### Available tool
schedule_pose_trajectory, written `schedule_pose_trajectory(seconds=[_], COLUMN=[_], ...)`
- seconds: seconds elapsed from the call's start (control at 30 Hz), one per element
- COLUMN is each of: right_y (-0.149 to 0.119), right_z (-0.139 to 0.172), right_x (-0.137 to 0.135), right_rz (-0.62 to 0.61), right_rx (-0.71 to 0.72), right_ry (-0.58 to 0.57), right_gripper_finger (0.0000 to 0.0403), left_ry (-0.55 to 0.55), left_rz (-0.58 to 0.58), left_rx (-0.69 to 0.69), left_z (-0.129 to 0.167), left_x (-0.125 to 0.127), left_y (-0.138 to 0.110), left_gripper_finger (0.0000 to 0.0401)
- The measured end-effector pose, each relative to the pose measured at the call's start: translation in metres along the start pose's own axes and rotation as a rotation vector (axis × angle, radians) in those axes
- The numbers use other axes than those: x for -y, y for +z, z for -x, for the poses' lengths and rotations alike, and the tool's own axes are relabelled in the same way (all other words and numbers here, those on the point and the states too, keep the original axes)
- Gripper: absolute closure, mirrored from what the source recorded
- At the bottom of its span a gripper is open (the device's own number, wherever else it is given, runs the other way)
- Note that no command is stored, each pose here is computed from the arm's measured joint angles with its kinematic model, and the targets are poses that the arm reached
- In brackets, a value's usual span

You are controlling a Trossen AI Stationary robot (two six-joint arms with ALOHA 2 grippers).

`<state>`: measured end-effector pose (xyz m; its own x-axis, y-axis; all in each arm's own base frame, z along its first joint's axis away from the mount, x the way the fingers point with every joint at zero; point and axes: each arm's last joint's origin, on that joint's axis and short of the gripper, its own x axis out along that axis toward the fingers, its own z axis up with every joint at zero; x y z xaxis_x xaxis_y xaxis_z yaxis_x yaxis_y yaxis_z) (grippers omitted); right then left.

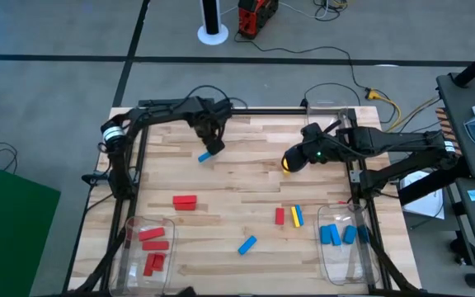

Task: Sort blocks
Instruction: Put the yellow block into the top right transparent bin

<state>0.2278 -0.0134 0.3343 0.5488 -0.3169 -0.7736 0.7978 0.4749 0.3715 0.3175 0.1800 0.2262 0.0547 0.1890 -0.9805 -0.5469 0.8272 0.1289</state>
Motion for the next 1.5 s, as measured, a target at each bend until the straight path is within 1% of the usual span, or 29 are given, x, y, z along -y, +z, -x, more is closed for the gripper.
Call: schedule_pose_trajectory(seconds=[0.13,0.23,0.43,0.57,0.73,0.83,0.97,1.07,1.23,1.37,1.5], right_y=[0.002,0.005,0.014,0.021,0.026,0.029,0.032,0.034,0.035,0.036,0.037], right_z=[-0.001,-0.002,-0.004,-0.004,-0.004,-0.003,-0.003,-0.006,-0.014,-0.019,-0.023], right_x=[0.002,0.003,0.001,-0.001,-0.006,-0.009,-0.013,-0.017,-0.023,-0.028,-0.03], right_rz=[-0.058,-0.088,-0.13,-0.155,-0.174,-0.182,-0.176,-0.174,-0.166,-0.149,-0.152], right_rx=[-0.028,-0.034,0.011,0.038,0.074,0.094,0.123,0.141,0.128,0.117,0.121], right_ry=[0.012,0.016,0.061,0.109,0.165,0.201,0.243,0.271,0.296,0.322,0.326], right_gripper_finger=[0.0393,0.0393,0.038,0.0355,0.0303,0.0269,0.0229,0.0207,0.0189,0.0188,0.0188], left_ry=[-0.02,-0.026,-0.027,-0.034,-0.04,-0.012,-0.022,-0.032,-0.045,-0.053,-0.056], left_rz=[-0.098,-0.197,-0.41,-0.502,-0.549,-0.562,-0.576,-0.581,-0.581,-0.557,-0.553], left_rx=[0.104,0.196,0.357,0.449,0.529,0.545,0.572,0.585,0.634,0.638,0.64], left_z=[0.029,0.054,0.095,0.113,0.127,0.131,0.135,0.137,0.141,0.141,0.142], left_x=[0.006,0.015,0.045,0.067,0.088,0.097,0.108,0.115,0.124,0.125,0.127], left_y=[0.013,0.022,0.031,0.032,0.031,0.029,0.027,0.025,0.025,0.025,0.024], left_gripper_finger=[0.0332,0.0332,0.0332,0.0332,0.0332,0.0332,0.0332,0.0332,0.0332,0.0332,0.0332])
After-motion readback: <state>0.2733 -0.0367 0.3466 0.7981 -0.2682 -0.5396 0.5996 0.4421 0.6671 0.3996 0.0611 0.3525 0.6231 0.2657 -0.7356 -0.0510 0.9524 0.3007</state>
